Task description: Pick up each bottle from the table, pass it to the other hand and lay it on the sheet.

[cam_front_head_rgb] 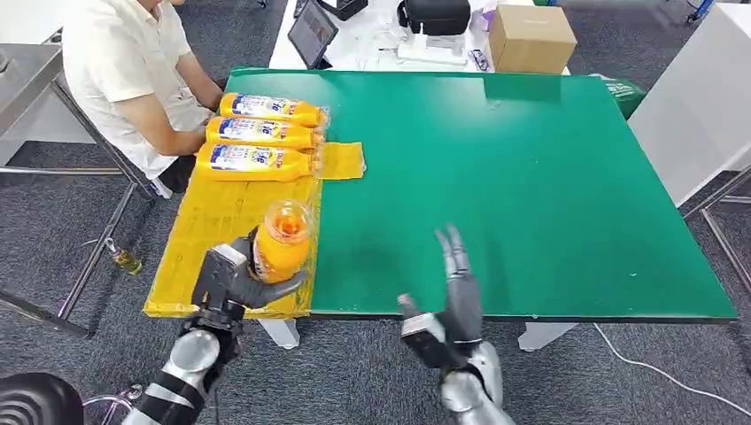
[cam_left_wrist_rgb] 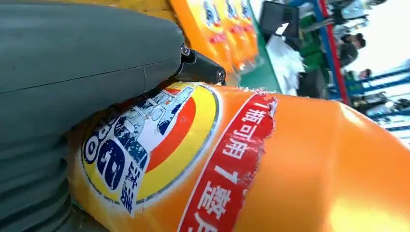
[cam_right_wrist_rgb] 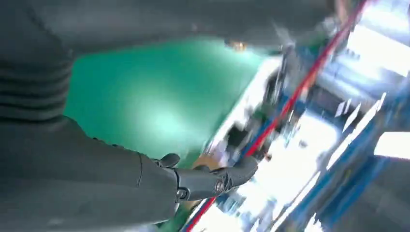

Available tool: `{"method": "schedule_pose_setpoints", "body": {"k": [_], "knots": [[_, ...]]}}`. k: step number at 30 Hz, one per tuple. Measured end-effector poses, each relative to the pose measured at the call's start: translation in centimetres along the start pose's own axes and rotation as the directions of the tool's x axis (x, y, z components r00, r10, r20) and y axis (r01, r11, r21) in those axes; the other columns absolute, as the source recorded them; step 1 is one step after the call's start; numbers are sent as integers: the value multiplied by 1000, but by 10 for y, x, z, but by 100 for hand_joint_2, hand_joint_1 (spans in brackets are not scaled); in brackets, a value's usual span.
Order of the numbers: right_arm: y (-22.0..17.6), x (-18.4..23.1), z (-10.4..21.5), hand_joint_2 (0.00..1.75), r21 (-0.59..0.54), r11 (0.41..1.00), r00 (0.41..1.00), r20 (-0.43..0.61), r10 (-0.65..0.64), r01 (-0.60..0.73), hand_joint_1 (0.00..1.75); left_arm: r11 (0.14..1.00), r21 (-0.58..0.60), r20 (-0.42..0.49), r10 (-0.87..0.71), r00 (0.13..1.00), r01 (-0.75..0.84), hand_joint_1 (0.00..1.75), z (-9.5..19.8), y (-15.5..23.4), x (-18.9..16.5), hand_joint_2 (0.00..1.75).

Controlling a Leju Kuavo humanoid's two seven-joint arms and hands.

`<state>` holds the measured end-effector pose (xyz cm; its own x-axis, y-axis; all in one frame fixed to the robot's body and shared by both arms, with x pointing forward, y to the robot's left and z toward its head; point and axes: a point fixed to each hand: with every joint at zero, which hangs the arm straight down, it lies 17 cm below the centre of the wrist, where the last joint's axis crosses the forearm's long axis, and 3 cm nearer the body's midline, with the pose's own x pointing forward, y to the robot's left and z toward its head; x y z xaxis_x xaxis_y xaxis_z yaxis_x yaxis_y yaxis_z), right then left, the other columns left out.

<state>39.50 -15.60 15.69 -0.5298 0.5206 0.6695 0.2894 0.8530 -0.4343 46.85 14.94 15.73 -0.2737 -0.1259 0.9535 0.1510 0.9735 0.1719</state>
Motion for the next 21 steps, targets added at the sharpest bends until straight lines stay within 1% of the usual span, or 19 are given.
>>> {"method": "schedule_pose_setpoints", "body": {"k": [1, 2, 3, 5, 6, 9, 15, 16, 17, 19, 21], "knots": [[-14, -5, -4, 0, -41, 999, 1000, -15, 2, -2, 0, 1000, 5, -3, -19, 1000, 19, 175, -4, 6, 0, 175], [-25, -9, -7, 0, -76, 997, 1000, -28, -2, -1, 0, 997, 11, -4, -80, 997, 80, 175, -10, 13, 0, 175], [-33, -10, -9, 0, -101, 995, 999, -36, -8, 4, 0, 984, 14, 1, -178, 984, 178, 175, -16, 20, 0, 175], [-39, -10, -12, 0, -122, 993, 999, -37, -13, 9, 0, 943, 14, 8, -333, 943, 333, 175, -26, 30, -3, 175], [-42, -9, -13, 0, -130, 991, 999, -36, -16, 11, 0, 932, 16, 8, -361, 932, 361, 175, -29, 33, -3, 175], [-48, -9, -15, 0, -147, 989, 999, -35, -12, 7, 0, 921, 17, 5, -390, 921, 389, 175, -35, 40, -4, 175], [-53, -8, -16, 0, -160, 987, 1000, -30, -11, 6, 0, 909, 8, -3, -416, 910, 416, 175, -38, 44, -10, 175], [-54, -8, -16, 0, -163, 987, 999, -32, -12, 7, 0, 894, 0, -9, -449, 894, 449, 175, -39, 44, -12, 175], [-54, -9, -17, 0, -166, 986, 999, -35, -16, 10, 0, 865, -17, -13, -502, 864, 502, 175, -41, 43, -16, 175], [-54, -9, -17, 0, -176, 984, 999, -43, -32, 24, 0, 765, -71, -26, -643, 765, 640, 175, -50, 41, -28, 175], [-52, -7, -20, 0, -177, 983, 998, -41, -47, 39, 0, 638, -135, -25, -767, 641, 758, 175, -60, 41, -46, 175]]}}
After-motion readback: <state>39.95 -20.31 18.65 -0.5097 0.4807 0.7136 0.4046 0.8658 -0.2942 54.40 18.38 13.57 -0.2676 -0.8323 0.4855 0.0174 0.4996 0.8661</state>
